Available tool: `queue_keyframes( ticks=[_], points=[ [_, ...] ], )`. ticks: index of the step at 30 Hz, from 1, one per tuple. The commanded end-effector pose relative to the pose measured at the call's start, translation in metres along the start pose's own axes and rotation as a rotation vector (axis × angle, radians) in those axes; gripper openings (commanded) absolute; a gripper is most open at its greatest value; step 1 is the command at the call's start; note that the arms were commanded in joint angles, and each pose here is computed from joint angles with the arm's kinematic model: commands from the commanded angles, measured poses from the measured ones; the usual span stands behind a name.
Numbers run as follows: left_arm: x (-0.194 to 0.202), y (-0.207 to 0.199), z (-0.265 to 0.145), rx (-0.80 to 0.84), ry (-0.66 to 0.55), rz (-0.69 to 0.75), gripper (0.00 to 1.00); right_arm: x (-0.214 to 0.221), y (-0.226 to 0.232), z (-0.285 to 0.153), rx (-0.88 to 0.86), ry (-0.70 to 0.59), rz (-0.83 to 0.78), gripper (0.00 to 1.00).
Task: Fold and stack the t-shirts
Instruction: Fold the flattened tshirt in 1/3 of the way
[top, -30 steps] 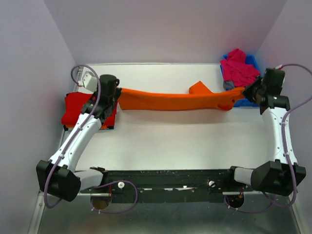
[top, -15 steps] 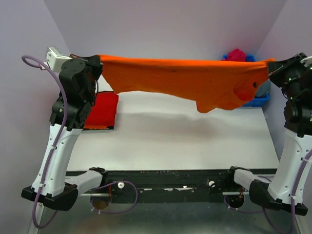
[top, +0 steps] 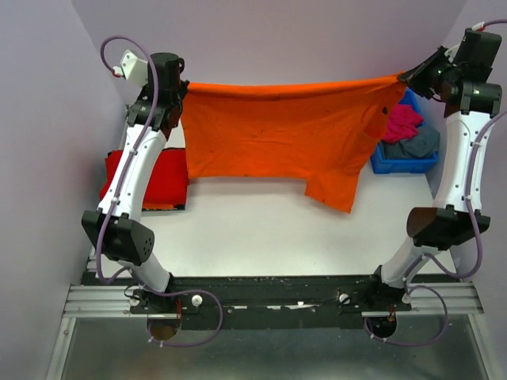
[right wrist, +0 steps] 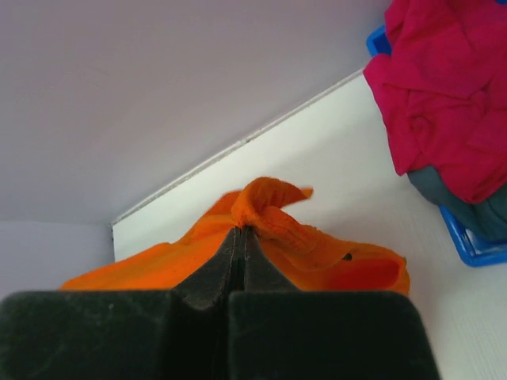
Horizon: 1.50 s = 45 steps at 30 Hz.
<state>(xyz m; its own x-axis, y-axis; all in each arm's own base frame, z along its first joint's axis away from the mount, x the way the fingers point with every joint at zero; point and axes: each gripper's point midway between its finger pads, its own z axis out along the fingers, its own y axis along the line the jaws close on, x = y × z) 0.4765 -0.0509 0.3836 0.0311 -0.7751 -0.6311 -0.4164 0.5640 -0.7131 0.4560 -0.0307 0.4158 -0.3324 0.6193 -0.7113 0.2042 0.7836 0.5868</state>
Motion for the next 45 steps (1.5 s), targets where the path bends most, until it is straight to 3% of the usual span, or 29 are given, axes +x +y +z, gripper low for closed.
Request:
queue_keyframes(
  ticks=[1, 5, 10, 16, 23, 30, 40, 41, 43, 45],
  points=[
    [-0.045, -0.042, -0.007, 0.093, -0.075, -0.018, 0.0, -0.033, 0.039, -0.015, -0.132, -0.063, 0.002, 0.01],
    [-0.037, -0.041, 0.007, 0.089, -0.058, -0.005, 0.0, -0.033, 0.026, 0.002, -0.15, -0.026, 0.039, 0.01],
    [0.002, -0.005, 0.021, 0.045, 0.018, 0.009, 0.0, -0.01, 0.004, 0.008, -0.125, 0.033, 0.036, 0.01],
    [0.091, 0.111, 0.02, -0.074, 0.16, -0.007, 0.0, 0.087, -0.068, 0.008, 0.008, 0.148, 0.08, 0.01],
    [0.169, 0.225, -0.026, -0.166, 0.271, 0.05, 0.0, 0.195, -0.15, -0.014, 0.217, 0.218, 0.168, 0.01],
    [0.194, 0.299, -0.07, -0.258, 0.369, 0.129, 0.0, 0.287, -0.212, -0.056, 0.407, 0.316, 0.22, 0.01],
    [0.207, 0.348, -0.115, -0.318, 0.447, 0.118, 0.0, 0.345, -0.25, -0.106, 0.58, 0.331, 0.294, 0.01],
    [0.21, 0.347, -0.117, -0.304, 0.459, 0.111, 0.0, 0.348, -0.25, -0.107, 0.576, 0.336, 0.303, 0.03],
    [0.214, 0.344, -0.119, -0.274, 0.473, 0.12, 0.16, 0.35, -0.253, -0.108, 0.589, 0.322, 0.308, 0.17],
    [0.212, 0.34, -0.122, -0.26, 0.465, 0.153, 0.43, 0.345, -0.253, -0.109, 0.59, 0.295, 0.303, 0.49]
  ],
)
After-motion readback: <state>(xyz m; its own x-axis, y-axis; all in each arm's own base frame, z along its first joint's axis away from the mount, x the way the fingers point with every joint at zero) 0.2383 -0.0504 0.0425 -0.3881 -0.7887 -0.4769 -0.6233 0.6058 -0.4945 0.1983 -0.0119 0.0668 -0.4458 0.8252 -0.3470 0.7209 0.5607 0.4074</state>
